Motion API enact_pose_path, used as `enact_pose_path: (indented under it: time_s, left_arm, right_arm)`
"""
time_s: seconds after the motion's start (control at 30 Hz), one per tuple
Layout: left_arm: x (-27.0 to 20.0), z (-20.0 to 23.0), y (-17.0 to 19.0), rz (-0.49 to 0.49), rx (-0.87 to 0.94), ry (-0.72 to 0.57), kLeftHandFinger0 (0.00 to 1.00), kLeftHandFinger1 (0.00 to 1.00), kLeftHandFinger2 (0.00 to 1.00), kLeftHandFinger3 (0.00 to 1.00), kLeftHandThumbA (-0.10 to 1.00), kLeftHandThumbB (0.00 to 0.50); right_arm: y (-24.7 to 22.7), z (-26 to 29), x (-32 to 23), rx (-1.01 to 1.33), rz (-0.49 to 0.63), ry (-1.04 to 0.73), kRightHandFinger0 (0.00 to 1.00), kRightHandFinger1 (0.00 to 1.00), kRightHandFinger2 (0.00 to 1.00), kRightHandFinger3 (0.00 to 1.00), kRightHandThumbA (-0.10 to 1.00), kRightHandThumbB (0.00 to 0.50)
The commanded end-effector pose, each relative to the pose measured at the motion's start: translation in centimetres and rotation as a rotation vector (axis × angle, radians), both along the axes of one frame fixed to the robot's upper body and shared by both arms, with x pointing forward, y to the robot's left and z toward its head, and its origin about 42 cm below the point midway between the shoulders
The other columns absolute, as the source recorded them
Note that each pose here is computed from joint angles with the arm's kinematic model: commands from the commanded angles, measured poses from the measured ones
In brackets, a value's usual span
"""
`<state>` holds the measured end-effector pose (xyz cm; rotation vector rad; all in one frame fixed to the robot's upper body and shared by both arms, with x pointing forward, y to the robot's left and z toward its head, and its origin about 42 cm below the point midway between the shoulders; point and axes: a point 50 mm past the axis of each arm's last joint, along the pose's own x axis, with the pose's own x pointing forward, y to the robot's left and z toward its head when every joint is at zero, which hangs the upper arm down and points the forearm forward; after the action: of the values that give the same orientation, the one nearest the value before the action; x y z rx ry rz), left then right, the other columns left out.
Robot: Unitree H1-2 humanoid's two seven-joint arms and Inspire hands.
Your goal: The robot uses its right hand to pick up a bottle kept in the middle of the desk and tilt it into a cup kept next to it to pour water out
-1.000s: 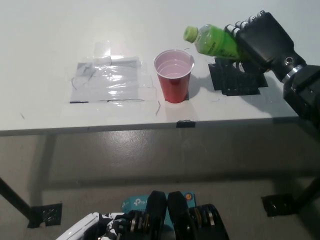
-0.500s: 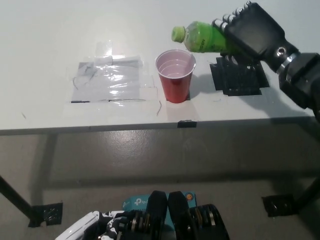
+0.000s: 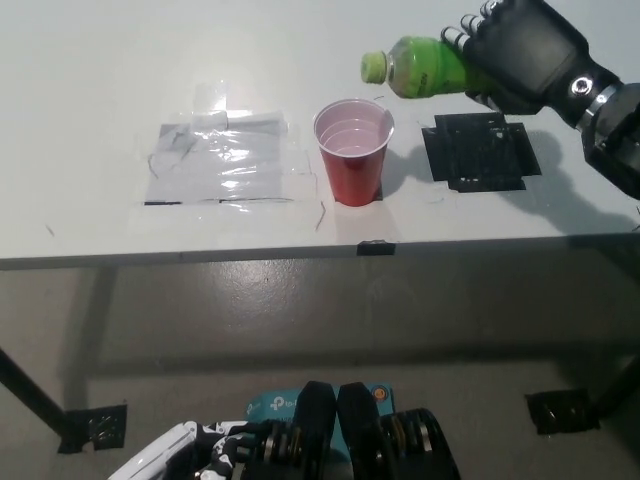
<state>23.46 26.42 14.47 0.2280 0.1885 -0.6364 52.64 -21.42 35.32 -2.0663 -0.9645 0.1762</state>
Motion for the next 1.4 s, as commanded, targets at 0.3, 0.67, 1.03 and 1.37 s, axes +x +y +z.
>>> enact_pose_path:
  time_s: [0.3,0.67,1.03,1.37]
  left_arm:
    - [0.2,1.6,0.5,-0.024,0.009,-0.036,0.9,0.89,0.89,1.0,1.0,0.46]
    - [-0.2,1.4,0.7,-0.012,0.017,-0.044,0.9,0.89,0.88,1.0,1.0,0.456]
    - [-0.6,1.2,0.5,-0.012,-0.001,-0.028,0.89,0.89,0.88,1.0,1.0,0.442]
    - [-1.3,0.3,0.4,-0.009,-0.012,-0.013,0.89,0.88,0.88,1.0,1.0,0.44]
  right_arm:
    - [0.4,4.1,0.6,-0.154,0.059,-0.156,0.0,0.0,0.19,0.18,0.06,0.124]
    - [0.1,4.5,0.7,-0.167,0.038,-0.163,0.0,0.0,0.15,0.26,0.03,0.155]
    - [0.1,4.5,0.5,-0.046,0.001,-0.116,0.0,0.0,0.15,0.23,-0.09,0.157]
    - [1.2,3.1,0.1,0.528,-0.128,0.163,0.0,0.0,0.18,0.31,-0.1,0.002]
